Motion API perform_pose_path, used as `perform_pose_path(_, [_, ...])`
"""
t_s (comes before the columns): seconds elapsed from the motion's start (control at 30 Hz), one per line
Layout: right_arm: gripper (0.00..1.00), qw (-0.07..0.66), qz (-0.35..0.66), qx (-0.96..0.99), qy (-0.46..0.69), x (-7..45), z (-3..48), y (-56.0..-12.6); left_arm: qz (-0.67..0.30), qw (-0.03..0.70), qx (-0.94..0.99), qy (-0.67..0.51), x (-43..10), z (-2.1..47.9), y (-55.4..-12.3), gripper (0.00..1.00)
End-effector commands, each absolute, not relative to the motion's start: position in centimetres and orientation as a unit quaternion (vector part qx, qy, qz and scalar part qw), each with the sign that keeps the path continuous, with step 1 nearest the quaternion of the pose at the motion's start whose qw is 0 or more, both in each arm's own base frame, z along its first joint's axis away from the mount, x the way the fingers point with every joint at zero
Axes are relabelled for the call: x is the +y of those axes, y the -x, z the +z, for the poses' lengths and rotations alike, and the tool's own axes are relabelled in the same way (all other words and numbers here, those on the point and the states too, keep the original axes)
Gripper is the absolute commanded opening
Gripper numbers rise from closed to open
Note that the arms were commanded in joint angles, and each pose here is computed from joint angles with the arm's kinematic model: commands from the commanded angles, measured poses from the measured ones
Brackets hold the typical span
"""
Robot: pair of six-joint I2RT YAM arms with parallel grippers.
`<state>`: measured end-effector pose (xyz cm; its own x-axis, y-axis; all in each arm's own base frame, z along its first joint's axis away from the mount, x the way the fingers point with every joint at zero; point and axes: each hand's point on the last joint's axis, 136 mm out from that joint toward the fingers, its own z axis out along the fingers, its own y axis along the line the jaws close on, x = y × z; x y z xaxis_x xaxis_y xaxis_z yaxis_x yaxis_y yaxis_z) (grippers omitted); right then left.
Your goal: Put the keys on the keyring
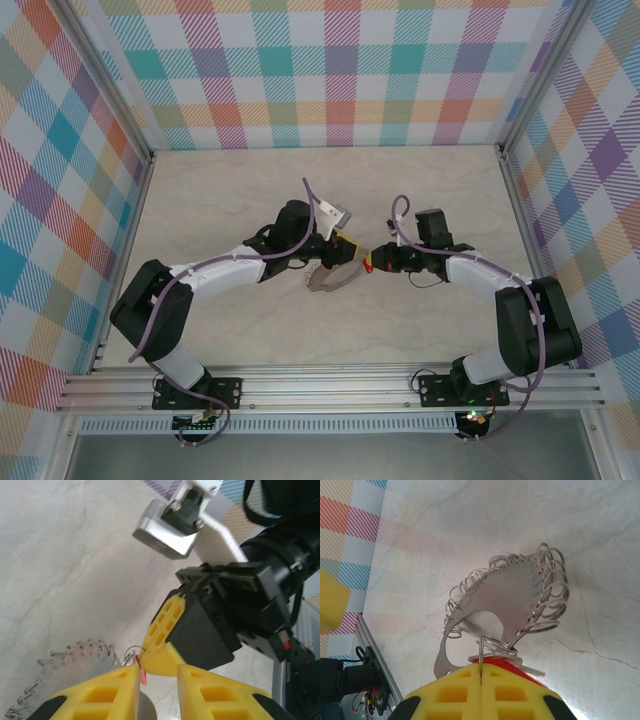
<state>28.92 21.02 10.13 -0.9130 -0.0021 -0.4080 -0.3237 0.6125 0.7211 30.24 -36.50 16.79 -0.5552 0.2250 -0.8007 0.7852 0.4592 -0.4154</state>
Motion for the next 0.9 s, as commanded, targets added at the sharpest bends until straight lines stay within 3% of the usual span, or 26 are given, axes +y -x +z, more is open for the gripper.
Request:
perform_pose_path(0.0, [0.00,0.177,0.433,0.880,0.082,20.8,8.7,-28.7,-0.386,0.333,0.793,-0.334,-36.7,15.0,-30.8,0.27])
perform_pose_path(0.43, [0.00,0.141,0.427,0.892,0.050,20.4,4.7,-27.8,-0.342,0.283,0.820,-0.362,-37.2,8.2,-30.8,0.27])
perform_pose_path(0.87, [0.00,0.133,0.424,0.895,0.041,20.3,3.5,-27.8,-0.338,0.246,0.811,-0.409,-38.4,5.9,-29.0,0.27])
